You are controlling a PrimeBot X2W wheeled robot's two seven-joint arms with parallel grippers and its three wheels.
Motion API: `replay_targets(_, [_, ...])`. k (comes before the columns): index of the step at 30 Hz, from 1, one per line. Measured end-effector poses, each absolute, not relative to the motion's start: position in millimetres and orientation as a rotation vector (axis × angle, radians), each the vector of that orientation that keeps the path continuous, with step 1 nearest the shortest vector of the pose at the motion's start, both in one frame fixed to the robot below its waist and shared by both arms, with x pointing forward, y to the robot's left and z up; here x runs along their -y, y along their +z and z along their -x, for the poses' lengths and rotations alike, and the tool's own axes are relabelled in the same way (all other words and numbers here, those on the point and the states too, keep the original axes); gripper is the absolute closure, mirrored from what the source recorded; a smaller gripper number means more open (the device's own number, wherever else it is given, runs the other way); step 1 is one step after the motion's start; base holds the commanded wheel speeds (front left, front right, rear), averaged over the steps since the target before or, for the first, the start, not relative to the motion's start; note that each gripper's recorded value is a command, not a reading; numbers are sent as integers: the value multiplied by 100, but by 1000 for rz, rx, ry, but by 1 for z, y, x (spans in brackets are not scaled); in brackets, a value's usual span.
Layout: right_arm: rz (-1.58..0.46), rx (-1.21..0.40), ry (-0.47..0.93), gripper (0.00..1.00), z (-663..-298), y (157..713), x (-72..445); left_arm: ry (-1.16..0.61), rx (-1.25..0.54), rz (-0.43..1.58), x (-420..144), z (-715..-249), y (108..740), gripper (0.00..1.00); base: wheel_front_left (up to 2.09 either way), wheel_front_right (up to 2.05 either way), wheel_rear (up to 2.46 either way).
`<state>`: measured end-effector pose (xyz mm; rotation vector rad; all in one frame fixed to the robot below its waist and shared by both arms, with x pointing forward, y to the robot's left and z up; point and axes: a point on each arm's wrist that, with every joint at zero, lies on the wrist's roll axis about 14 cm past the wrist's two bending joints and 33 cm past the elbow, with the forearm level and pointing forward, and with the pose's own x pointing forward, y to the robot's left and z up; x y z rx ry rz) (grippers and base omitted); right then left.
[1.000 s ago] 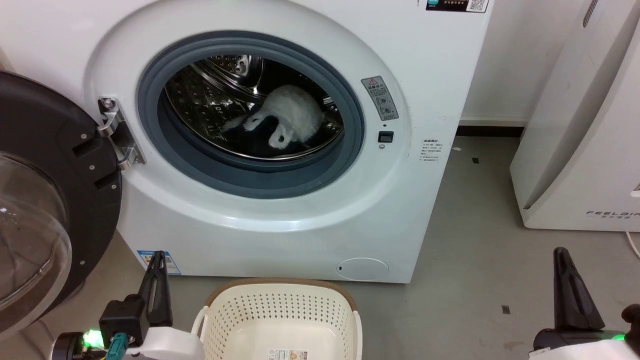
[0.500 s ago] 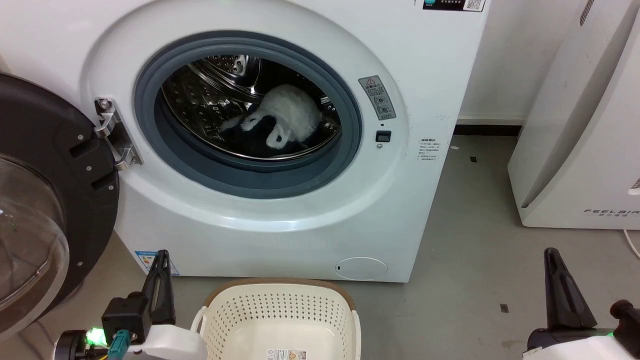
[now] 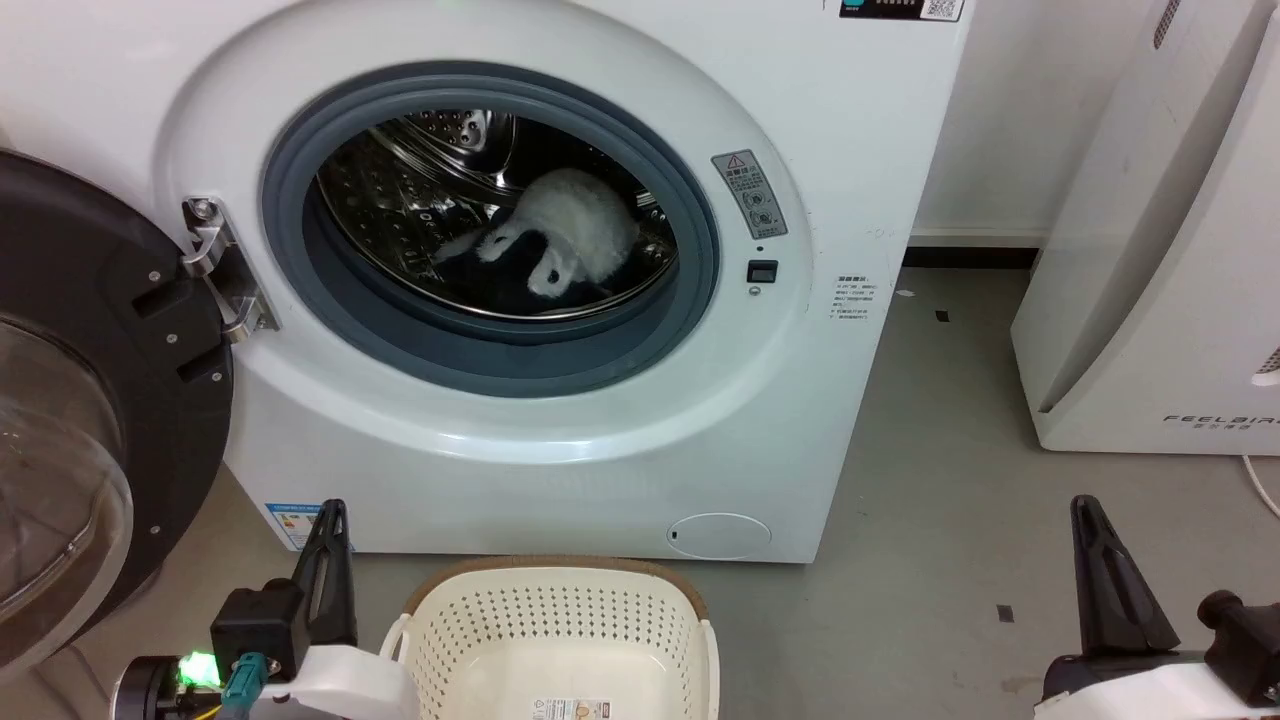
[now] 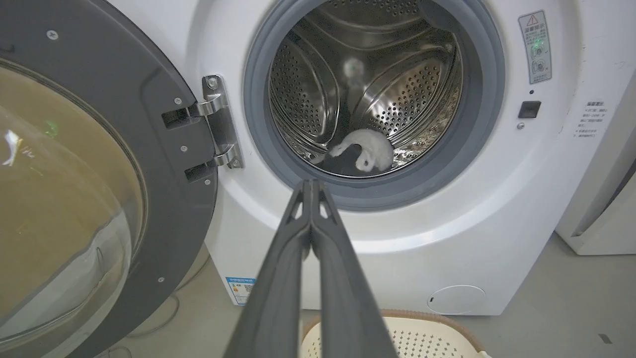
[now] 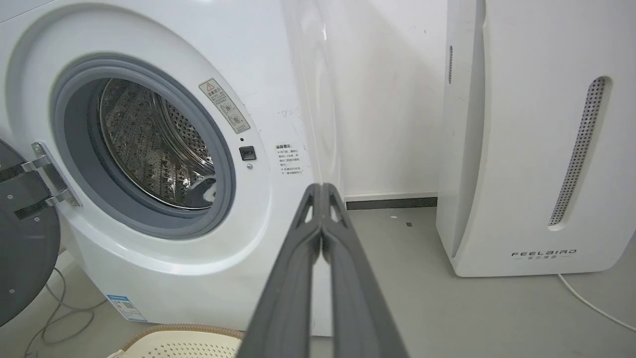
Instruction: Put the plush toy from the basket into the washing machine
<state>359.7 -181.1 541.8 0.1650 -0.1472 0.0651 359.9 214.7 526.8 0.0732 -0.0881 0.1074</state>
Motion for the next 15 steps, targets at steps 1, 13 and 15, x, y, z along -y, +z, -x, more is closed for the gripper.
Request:
replay_targets(1, [-164,146,66,100,-360,542,181,106,87,-73,-214,-360,527,100,0,0,0])
replay_targets(13, [-126,111,80,100,-360,536,176,86,72,-66,-207,-363,527,100,0,0,0])
replay_targets(15, [-117,109,83,100,-362,537,175,81,66,-64,-206,-363,526,100,0,0,0])
